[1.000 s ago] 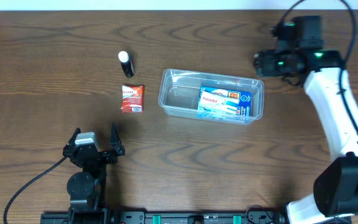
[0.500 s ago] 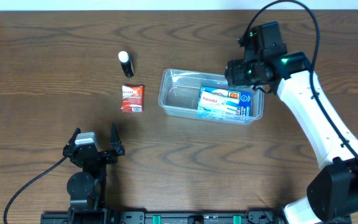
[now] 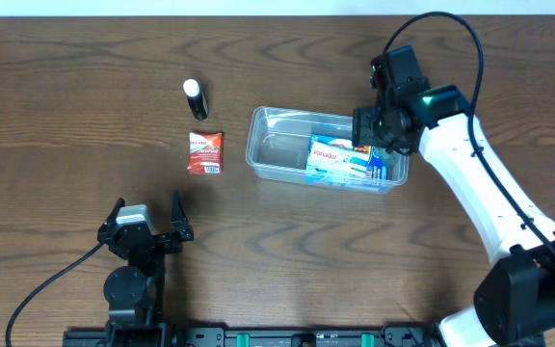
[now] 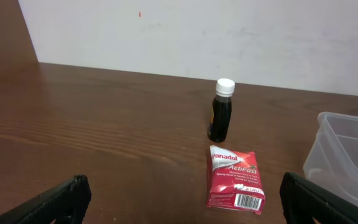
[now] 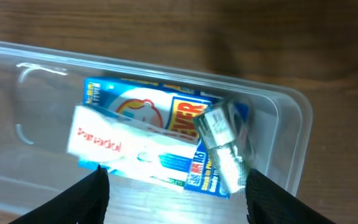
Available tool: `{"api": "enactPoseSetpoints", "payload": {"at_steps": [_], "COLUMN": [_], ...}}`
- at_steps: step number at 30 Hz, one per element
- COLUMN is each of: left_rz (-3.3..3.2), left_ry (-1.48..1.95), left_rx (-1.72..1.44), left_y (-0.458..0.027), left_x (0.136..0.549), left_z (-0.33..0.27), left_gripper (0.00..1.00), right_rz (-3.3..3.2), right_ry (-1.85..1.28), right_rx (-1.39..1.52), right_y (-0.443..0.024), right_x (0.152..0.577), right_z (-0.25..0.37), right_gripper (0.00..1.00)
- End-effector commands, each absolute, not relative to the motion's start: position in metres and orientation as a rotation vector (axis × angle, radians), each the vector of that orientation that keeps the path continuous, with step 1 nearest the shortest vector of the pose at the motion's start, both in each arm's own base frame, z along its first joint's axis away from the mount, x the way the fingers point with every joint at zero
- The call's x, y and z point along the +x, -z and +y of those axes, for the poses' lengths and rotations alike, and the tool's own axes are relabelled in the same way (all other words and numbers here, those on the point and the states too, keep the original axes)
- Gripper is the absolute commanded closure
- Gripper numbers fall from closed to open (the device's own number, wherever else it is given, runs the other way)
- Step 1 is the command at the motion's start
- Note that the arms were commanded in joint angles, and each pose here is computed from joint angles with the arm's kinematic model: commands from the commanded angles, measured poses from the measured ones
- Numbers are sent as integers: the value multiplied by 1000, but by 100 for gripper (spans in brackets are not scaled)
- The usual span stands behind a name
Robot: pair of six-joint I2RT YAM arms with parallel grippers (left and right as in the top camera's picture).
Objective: Pack container
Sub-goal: 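Carry the Zam-Buk tin over the container and lower it inside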
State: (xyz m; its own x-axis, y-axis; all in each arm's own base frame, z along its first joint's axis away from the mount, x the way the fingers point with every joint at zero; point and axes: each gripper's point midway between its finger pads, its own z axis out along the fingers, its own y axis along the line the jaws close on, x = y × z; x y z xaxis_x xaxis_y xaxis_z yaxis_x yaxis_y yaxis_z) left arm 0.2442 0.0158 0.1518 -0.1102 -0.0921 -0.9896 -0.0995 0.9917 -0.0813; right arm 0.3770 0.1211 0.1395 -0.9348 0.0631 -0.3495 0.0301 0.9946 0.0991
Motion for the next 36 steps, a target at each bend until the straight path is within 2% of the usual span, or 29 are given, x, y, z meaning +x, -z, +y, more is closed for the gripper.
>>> {"api": "enactPoseSetpoints", "payload": {"at_steps": [1, 17, 23, 28, 30, 33, 36], "left_rz": [1738, 1738, 1738, 1738, 1738, 1738, 1738], "left_ry": [-27, -27, -27, -27, -27, -27, -27], "left_rx": [-148, -148, -148, -148, -147, -147, -148], "left_y": [-133, -133, -133, -133, -133, -133, -133], "left_x": [243, 243, 243, 243, 243, 243, 243], "left_z": [18, 18, 18, 18, 18, 18, 18], "left_gripper": [2, 2, 2, 2, 2, 2, 2], "right_rz": [2771, 2747, 2751, 2759, 2763, 2771, 2774], "right_ry": [-78, -25, 78, 114, 121, 132, 146], "right_rx": [120, 25, -157, -239, -290, -380, -438], "right_y": [-133, -132, -129, -127, -125, -119, -113], "right_x": [373, 379, 376, 374, 373, 368, 366], "right_z": [113, 108, 99, 93, 93, 93, 90], "right_gripper": [32, 32, 38, 53, 55, 58, 55]}}
